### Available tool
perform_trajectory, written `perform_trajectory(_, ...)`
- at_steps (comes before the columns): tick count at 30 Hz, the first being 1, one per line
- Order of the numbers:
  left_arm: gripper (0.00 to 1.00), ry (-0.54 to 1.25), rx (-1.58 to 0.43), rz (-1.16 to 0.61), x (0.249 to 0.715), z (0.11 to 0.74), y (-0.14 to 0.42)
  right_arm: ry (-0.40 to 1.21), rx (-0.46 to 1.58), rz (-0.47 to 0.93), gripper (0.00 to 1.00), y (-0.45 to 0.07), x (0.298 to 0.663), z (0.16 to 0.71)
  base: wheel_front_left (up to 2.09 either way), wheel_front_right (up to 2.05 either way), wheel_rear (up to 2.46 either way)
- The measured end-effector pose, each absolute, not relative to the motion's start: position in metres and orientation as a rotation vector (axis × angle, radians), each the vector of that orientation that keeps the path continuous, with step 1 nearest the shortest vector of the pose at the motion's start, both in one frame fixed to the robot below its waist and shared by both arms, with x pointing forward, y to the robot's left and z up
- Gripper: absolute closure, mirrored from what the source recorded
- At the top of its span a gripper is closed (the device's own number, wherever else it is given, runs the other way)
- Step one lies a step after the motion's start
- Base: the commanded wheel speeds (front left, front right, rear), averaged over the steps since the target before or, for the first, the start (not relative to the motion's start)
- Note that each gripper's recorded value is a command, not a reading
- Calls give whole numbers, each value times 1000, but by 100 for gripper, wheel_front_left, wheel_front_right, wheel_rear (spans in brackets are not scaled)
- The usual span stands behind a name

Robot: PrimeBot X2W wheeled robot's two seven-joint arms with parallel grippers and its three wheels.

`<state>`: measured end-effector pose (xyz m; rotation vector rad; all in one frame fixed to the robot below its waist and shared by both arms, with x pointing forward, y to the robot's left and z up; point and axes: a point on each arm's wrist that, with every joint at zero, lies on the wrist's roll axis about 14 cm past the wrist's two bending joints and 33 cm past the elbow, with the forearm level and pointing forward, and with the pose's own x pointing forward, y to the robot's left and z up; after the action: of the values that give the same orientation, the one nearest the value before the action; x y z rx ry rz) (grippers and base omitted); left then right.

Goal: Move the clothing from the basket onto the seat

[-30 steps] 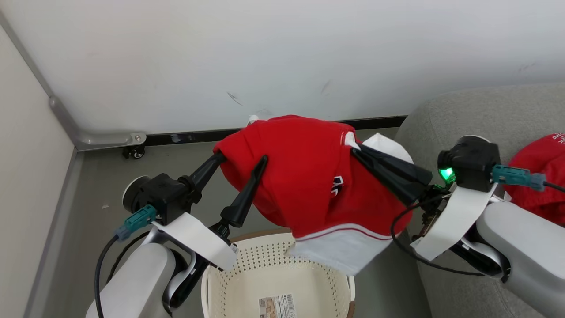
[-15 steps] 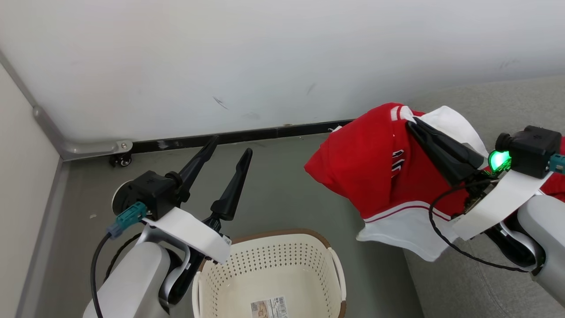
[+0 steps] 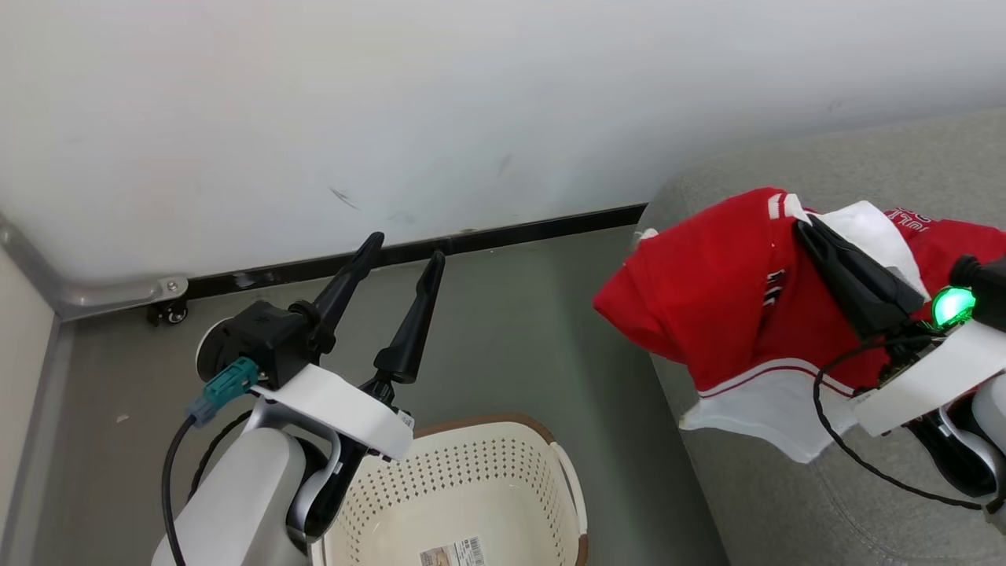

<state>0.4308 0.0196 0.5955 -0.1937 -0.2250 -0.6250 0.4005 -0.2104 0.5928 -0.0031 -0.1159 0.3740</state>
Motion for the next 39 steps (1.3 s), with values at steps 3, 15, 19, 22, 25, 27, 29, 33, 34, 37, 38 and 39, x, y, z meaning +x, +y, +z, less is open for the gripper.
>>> perform_trajectory(3, 0, -228, -193, -644, 431, 597, 12, -115, 4, 335, 100, -223, 393, 590, 0, 0, 0)
perform_trajectory(15, 0, -212, -199, -687, 430, 591, -8, -124, 20, 214, 100, -258, 364, 583, 0, 0, 0)
perform_trajectory(19, 0, -199, -204, -699, 430, 586, -14, -125, 29, 183, 100, -265, 354, 580, 0, 0, 0)
perform_trajectory(22, 0, -201, -205, -705, 432, 587, -19, -132, 34, 161, 100, -270, 348, 580, 0, 0, 0)
perform_trajectory(25, 0, -202, -208, -709, 434, 587, -22, -146, 47, 137, 100, -275, 344, 583, 0, 0, 0)
perform_trajectory(27, 0, -202, -206, -716, 435, 587, -25, -141, 57, 121, 100, -278, 340, 579, 0, 0, 0)
perform_trajectory(29, 0, -201, -210, -725, 435, 586, -29, -142, 64, 101, 100, -283, 337, 578, 0, 0, 0)
perform_trajectory(33, 0, -199, -217, -732, 437, 585, -33, -154, 70, 61, 100, -295, 335, 582, 0, 0, 0)
perform_trajectory(34, 0, -199, -217, -732, 438, 585, -34, -149, 69, 51, 100, -299, 335, 581, 0, 0, 0)
perform_trajectory(37, 0, -198, -214, -736, 440, 582, -35, -121, 63, 23, 100, -308, 335, 578, 0, 0, 0)
perform_trajectory(38, 0, -196, -211, -737, 441, 581, -36, -117, 56, 19, 100, -311, 336, 579, 0, 0, 0)
perform_trajectory(39, 0, -194, -213, -737, 442, 580, -36, -118, 50, 16, 100, -314, 338, 583, 0, 0, 0)
